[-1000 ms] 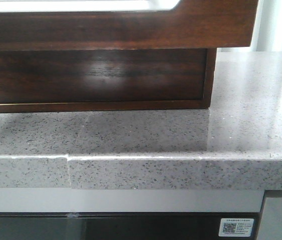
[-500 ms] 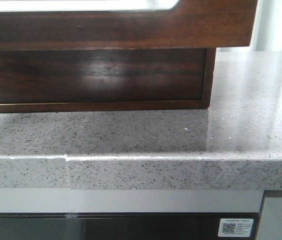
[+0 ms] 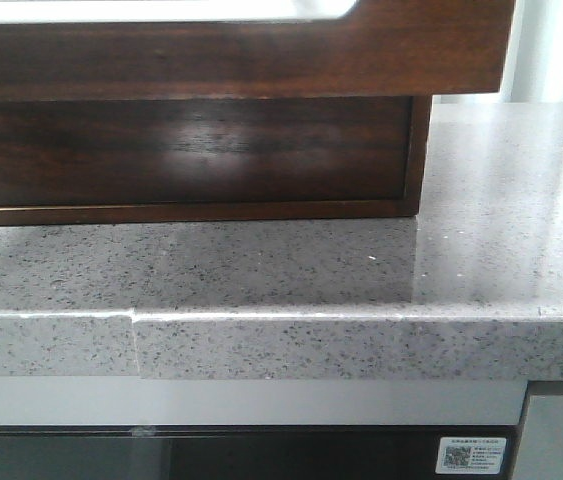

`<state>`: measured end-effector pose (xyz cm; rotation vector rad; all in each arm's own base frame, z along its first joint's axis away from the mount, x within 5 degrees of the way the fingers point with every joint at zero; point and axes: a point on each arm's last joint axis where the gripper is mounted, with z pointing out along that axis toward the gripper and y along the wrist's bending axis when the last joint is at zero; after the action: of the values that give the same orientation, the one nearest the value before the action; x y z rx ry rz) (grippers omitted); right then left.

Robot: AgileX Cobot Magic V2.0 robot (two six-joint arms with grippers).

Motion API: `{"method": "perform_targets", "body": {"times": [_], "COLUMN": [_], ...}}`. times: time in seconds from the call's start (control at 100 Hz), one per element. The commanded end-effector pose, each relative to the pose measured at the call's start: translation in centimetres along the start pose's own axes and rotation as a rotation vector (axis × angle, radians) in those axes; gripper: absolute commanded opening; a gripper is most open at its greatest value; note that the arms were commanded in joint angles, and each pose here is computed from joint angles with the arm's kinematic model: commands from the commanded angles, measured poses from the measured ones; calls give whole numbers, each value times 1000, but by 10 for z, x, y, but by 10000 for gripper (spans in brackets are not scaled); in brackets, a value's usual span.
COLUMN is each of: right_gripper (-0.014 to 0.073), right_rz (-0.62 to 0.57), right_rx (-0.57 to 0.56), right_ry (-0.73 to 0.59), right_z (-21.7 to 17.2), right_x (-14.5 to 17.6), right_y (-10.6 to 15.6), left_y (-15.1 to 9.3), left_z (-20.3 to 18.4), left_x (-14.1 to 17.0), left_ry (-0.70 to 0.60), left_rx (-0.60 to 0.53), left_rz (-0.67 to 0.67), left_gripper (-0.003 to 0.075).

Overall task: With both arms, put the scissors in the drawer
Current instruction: 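Lower the right gripper onto the grey-orange scissors and grasp them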

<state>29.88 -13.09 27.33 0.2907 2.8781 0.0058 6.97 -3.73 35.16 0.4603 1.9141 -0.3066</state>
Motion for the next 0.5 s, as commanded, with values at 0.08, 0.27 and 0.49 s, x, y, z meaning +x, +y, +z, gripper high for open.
{"method": "perform_targets", "body": {"times": [0.08, 0.27, 0.49], "right_gripper": [364, 364, 364], "right_rz": [-50, -64, -65], "right_rx": [32, 61, 60], "right_ry": [-48, -43, -21], "right_z": [-12, -12, -2], "right_x": [-13, -15, -17], "right_y": [1, -2, -3], "left_y": [1, 1, 1], "left_z": [-5, -5, -5], "left_x": [-15, -15, -15], "left_ry": [-99, -99, -99], "left_rx": [-11, -11, -11], "left_rz": [-18, -18, -18], "left_gripper": [473, 473, 473]}}
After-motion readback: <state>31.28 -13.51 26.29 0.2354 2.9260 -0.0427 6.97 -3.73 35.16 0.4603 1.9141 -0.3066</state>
